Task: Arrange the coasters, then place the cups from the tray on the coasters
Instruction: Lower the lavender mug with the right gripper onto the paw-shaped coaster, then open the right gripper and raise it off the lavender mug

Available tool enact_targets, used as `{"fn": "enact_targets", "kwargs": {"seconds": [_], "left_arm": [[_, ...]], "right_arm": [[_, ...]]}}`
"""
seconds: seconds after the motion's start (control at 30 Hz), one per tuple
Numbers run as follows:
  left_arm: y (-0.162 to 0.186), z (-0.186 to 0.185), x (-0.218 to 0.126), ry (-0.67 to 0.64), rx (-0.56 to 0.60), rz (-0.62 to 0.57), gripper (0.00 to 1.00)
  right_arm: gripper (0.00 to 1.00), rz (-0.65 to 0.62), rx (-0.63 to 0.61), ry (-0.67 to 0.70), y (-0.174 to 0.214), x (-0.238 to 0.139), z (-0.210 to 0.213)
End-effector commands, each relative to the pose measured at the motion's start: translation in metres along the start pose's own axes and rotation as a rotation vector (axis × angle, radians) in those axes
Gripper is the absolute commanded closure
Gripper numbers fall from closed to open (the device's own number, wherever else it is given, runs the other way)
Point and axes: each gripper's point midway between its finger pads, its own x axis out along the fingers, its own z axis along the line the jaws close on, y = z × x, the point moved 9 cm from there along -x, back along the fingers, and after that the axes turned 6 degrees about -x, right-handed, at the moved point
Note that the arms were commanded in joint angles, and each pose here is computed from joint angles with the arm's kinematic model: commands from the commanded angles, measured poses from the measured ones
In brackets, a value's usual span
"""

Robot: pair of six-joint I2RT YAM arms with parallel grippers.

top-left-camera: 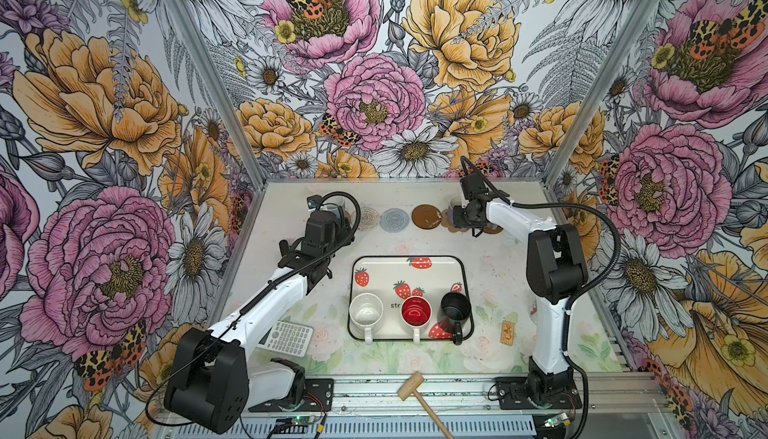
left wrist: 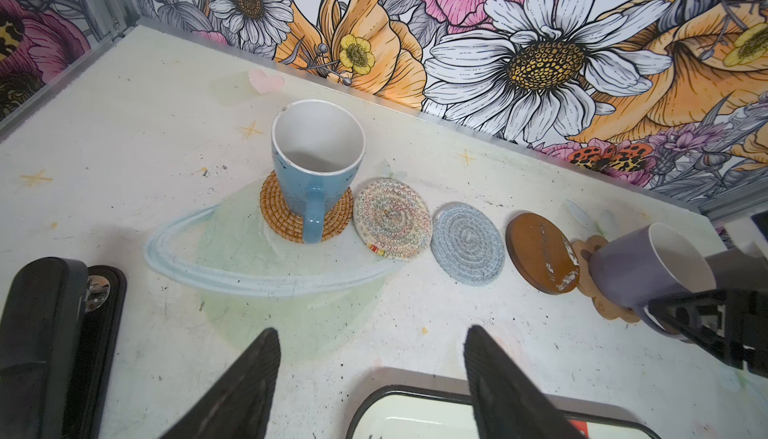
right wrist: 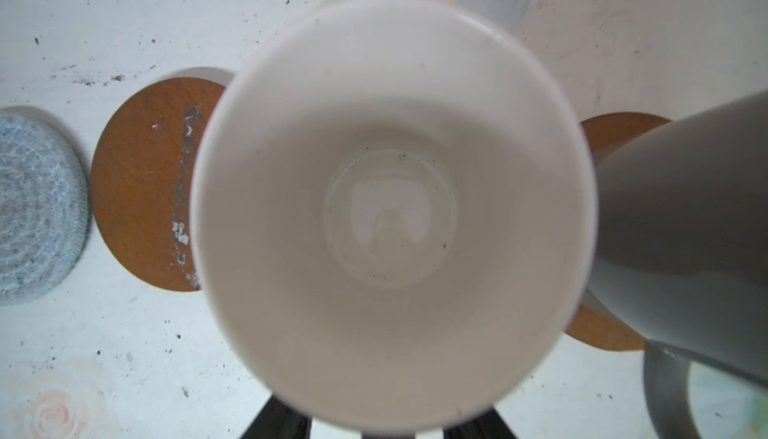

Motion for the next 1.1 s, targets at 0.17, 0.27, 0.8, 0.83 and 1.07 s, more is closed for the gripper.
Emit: {"fn": "enact_targets", "kwargs": {"seconds": [0.17,0.27,0.8,0.83,1.07], "left_arm": [[-0.009,0.001,-0.017,0.019,-0.011,-0.024,0.28],[-0.011,0.001,-0.024,0.031,-0.019,-0.039,0.28],[-0.011,-0.013,-0.042,0.046,0.004,-0.056,0.28],[-0.011,-0.014,-0.041,0.045,0.007,-0.056,0.28],[-0.009,-0.022,-0.038,0.038,0.030,-0.040,0.28]], "right_arm": [[0.42,-0.145,0.009,-0.011,-0.004,-0.066,0.004],[0.42,-0.195,-0.017,0.019,-0.001,-0.091,0.010],[0.41,-0.586,0.054,0.035,0.024,-0.217,0.077],[0.41,-0.594,0.068,0.034,0.028,-0.218,0.080],[0.41,-0.604,0.109,0.024,0.050,-0.207,0.087]]}}
